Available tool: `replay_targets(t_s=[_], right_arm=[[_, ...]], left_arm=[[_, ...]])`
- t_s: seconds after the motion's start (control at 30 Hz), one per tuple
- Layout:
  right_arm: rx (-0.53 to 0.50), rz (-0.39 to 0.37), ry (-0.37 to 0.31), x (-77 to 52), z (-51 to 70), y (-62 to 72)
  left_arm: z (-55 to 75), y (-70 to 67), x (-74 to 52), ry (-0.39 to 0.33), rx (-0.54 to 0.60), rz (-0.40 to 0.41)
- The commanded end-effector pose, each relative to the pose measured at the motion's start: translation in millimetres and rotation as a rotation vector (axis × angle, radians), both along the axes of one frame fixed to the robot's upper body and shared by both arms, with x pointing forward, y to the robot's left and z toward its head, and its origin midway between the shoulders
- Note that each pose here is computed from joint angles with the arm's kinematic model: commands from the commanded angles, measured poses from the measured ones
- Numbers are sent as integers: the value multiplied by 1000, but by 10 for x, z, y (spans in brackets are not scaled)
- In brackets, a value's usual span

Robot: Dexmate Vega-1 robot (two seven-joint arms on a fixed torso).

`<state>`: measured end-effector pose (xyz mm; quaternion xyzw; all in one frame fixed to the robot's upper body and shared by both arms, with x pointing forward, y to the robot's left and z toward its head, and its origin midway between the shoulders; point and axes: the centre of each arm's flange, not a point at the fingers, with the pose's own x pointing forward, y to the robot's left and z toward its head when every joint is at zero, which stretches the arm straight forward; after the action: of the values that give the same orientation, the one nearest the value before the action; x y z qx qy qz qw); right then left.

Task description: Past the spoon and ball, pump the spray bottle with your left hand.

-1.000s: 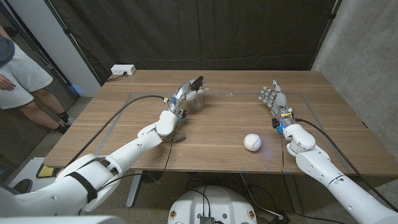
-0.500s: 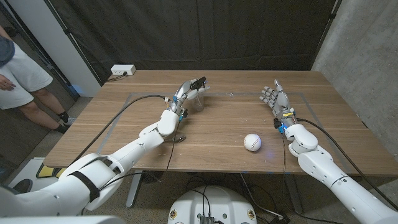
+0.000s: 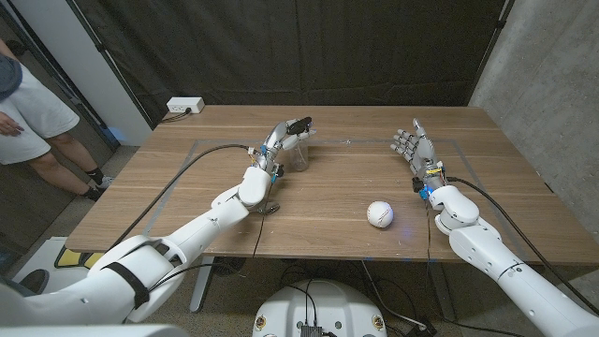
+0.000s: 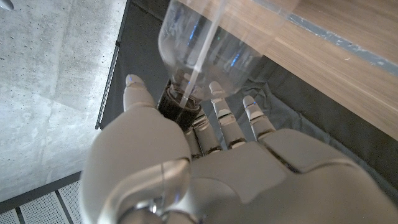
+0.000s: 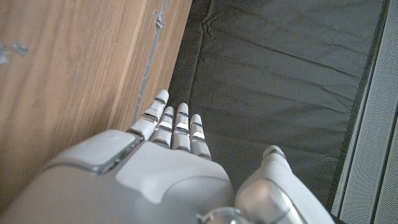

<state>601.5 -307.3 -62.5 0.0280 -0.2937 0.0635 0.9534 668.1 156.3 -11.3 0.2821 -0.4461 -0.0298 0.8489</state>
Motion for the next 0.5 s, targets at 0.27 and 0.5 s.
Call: replay_targets(t_s=[0.27,0.5], right_arm=[[7,3,-11,0,7,7],[7,4,-29,-10,45,25]], left_arm=[[38,-40,-8,-6,-18,-14],[75,-28,-21,-15,-41,-18]])
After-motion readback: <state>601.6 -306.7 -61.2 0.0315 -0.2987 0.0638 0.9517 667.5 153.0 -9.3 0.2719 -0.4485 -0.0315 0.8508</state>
